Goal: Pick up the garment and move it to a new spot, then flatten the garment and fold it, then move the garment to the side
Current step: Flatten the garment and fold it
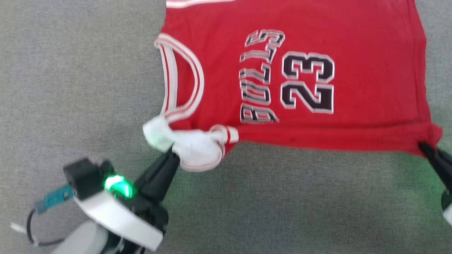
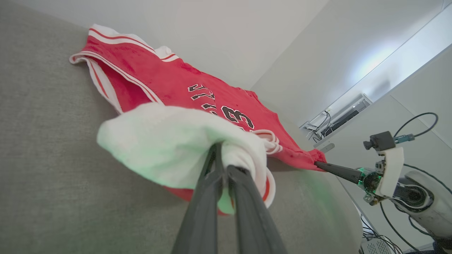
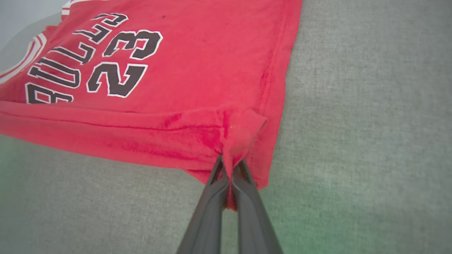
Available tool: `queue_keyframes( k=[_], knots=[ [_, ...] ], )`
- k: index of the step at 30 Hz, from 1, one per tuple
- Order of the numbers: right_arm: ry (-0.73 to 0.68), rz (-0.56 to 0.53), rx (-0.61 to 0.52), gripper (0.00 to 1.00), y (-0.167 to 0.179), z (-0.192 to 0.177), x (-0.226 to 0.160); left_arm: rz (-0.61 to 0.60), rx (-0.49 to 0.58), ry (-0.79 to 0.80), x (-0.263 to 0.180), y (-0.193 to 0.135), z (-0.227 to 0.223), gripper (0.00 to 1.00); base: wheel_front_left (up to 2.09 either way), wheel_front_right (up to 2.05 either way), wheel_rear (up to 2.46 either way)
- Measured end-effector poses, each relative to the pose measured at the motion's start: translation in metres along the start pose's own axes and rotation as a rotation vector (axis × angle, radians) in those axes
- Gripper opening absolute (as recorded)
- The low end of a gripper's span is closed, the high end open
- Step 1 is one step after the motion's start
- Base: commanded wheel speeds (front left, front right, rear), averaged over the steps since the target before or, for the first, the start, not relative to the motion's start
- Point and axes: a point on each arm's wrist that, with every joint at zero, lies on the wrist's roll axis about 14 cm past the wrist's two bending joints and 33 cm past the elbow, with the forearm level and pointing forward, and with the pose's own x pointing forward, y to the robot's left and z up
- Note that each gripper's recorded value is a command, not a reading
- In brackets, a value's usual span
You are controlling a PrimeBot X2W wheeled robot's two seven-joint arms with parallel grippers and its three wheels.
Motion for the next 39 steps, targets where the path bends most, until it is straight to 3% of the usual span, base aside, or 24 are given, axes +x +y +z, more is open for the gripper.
queue_keyframes(
  k=[5, 11, 24, 39],
  knots=[
    [0.024, -0.037, 0.043, 0.00, 0.007, -0.016, -0.029, 0.021, -0.016, 0.045, -0.030, -0.006, -0.015, 0.00, 0.00, 0.00, 0.00],
    [0.019, -0.050, 0.048, 0.00, 0.012, -0.014, -0.036, 0.013, -0.017, 0.058, -0.032, -0.007, -0.017, 0.00, 0.00, 0.00, 0.00],
    [-0.040, -0.036, -0.031, 0.00, 0.016, 0.032, 0.001, -0.120, 0.084, 0.067, 0.039, -0.007, 0.022, 0.00, 0.00, 0.00, 0.00],
    [0.024, -0.077, -0.027, 0.00, -0.009, 0.021, 0.055, 0.034, 0.016, 0.208, 0.094, 0.068, -0.006, 0.00, 0.00, 0.00, 0.00]
  ],
)
